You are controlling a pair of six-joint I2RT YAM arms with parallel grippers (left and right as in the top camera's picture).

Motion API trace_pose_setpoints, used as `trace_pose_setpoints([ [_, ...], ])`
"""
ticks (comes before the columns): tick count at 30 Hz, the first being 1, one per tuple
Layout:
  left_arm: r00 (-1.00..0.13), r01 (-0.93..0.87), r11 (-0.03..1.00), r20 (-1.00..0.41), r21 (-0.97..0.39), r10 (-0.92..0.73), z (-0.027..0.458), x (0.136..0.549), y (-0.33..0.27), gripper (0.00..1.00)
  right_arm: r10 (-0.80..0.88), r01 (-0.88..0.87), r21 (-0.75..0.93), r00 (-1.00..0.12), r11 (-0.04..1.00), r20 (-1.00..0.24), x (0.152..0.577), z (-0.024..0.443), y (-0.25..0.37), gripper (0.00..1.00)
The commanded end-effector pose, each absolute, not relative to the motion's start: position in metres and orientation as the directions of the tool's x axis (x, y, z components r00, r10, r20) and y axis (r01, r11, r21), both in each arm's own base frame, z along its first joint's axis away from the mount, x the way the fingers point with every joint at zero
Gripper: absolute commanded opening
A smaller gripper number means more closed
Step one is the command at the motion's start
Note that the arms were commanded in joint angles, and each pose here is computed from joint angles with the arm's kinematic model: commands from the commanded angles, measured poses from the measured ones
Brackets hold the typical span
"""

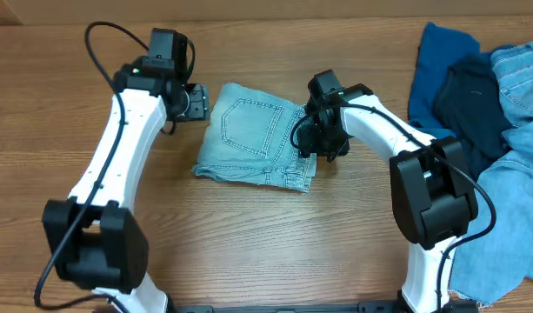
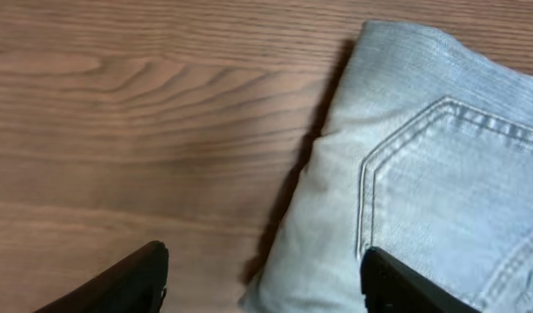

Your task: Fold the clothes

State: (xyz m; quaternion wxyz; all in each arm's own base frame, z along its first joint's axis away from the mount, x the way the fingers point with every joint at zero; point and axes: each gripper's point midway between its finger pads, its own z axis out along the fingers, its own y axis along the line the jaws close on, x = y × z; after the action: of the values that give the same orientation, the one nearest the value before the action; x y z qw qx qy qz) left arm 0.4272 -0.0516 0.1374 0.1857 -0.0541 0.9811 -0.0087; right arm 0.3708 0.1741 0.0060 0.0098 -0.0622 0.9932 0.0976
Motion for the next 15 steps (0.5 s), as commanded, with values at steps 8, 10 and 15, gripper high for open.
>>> trace_pose_setpoints([
  [8,-0.970,0.160,0.955,-0.221,-0.248,0.104,0.026,0.447,-0.096,0.81,-0.115,-0.119,0.122,-0.993,0.985,-0.035,0.374,-0.003,0.159,0.62],
  [10,-0.966,0.241,0.870,-0.193,-0.430,0.172,0.014,0.435,-0.128,0.80,-0.115,-0.118,0.122,-0.993,0.985,-0.035,0.374,-0.003,0.159,0.62],
  [15,-0.944,0.323,0.598,-0.202,-0.734,0.263,0.022,0.404,-0.180,0.66,-0.112,-0.114,0.121,-0.993,0.986,-0.028,0.373,-0.003,0.159,0.62],
])
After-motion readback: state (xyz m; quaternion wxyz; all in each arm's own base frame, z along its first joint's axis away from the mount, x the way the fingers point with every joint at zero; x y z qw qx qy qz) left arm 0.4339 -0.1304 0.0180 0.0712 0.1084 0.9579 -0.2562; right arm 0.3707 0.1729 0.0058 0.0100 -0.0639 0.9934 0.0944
